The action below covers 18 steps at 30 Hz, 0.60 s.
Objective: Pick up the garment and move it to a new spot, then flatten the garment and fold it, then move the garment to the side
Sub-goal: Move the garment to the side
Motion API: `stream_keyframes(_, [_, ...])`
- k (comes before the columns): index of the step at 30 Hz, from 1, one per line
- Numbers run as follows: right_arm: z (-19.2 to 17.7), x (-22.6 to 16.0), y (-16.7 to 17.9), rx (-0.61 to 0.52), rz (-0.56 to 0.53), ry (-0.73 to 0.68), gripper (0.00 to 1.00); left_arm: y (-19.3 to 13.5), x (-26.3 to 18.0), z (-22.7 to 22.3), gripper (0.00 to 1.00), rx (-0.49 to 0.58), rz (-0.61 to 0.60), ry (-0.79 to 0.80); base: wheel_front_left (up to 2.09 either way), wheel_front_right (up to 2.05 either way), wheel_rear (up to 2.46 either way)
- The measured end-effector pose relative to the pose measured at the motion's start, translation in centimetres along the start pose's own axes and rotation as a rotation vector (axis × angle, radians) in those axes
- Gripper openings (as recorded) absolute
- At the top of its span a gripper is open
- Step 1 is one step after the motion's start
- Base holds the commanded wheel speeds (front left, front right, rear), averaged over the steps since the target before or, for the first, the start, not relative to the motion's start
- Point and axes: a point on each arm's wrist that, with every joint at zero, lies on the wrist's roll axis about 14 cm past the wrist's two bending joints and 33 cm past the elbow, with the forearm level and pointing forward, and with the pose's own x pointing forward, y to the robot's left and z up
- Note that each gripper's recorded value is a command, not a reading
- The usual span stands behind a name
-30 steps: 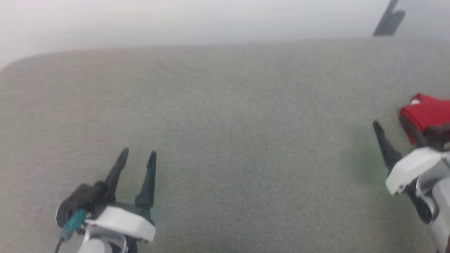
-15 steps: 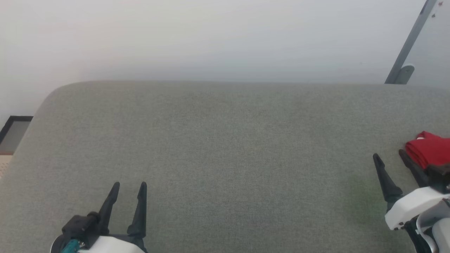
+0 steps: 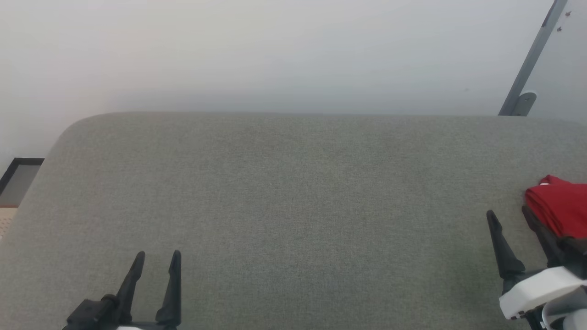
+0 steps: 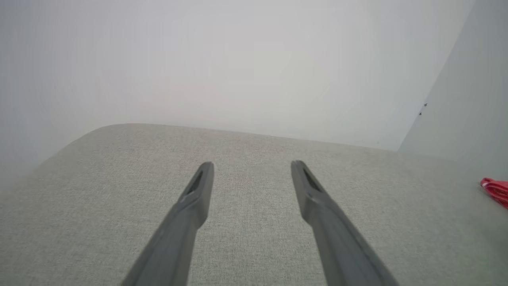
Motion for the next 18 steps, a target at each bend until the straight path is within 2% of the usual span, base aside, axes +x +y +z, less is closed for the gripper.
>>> stream_keyframes(18, [0.5,-1.2,-0.3,0.028,-0.041,-0.007,1.00,0.2,-0.3,0.1,1.00,0.006,0.009,0.001,0.00,0.00,0.00])
